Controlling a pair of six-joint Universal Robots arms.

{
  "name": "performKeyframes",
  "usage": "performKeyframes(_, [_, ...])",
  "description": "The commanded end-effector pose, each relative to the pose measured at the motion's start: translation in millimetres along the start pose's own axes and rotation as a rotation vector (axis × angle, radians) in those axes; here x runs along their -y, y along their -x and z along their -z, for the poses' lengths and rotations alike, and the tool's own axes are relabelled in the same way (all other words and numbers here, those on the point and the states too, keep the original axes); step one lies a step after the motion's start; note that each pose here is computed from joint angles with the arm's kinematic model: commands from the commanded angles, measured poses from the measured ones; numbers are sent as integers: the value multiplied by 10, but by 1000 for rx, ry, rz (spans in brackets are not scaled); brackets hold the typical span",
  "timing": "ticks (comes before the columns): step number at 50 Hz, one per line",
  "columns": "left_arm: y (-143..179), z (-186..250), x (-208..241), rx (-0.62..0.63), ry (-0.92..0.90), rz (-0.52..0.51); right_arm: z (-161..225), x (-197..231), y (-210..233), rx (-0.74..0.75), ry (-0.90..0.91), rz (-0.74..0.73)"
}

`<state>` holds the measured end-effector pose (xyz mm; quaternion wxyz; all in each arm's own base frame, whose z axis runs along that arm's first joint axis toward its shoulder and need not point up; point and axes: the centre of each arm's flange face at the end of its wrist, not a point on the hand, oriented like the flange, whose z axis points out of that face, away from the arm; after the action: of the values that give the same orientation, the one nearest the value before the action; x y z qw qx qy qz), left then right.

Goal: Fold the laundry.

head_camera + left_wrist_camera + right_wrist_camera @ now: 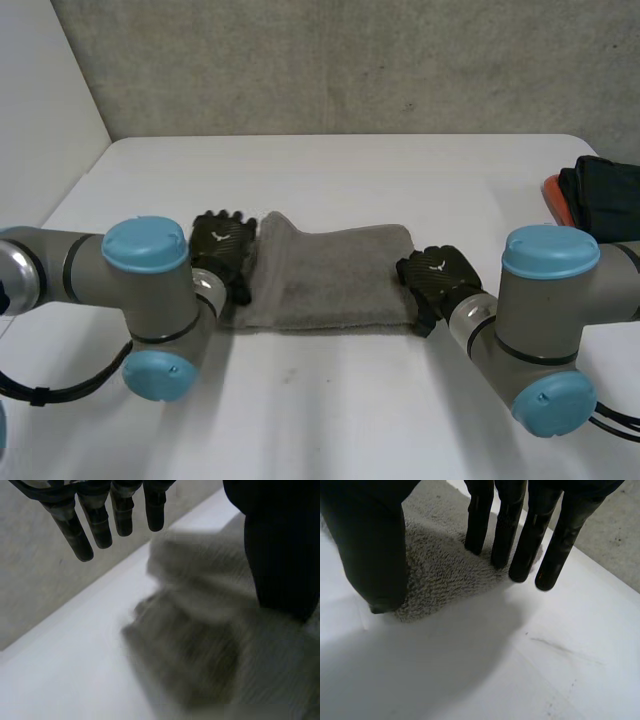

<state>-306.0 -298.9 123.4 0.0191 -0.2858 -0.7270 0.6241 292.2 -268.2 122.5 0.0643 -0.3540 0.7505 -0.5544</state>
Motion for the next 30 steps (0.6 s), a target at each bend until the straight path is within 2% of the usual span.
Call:
performKeyframes(1, [191, 27, -152, 134, 105, -33, -30, -49, 29, 2, -4, 8])
performKeyframes(14, [127, 440, 104, 97, 62, -30, -24, -12, 14, -9, -44, 0])
performKeyframes(25, [252, 617, 449, 124, -36, -8, 105, 73, 10, 3, -33, -12])
performKeyframes(30, [255, 627, 461, 122, -40, -8, 94, 60, 11, 11, -18, -74])
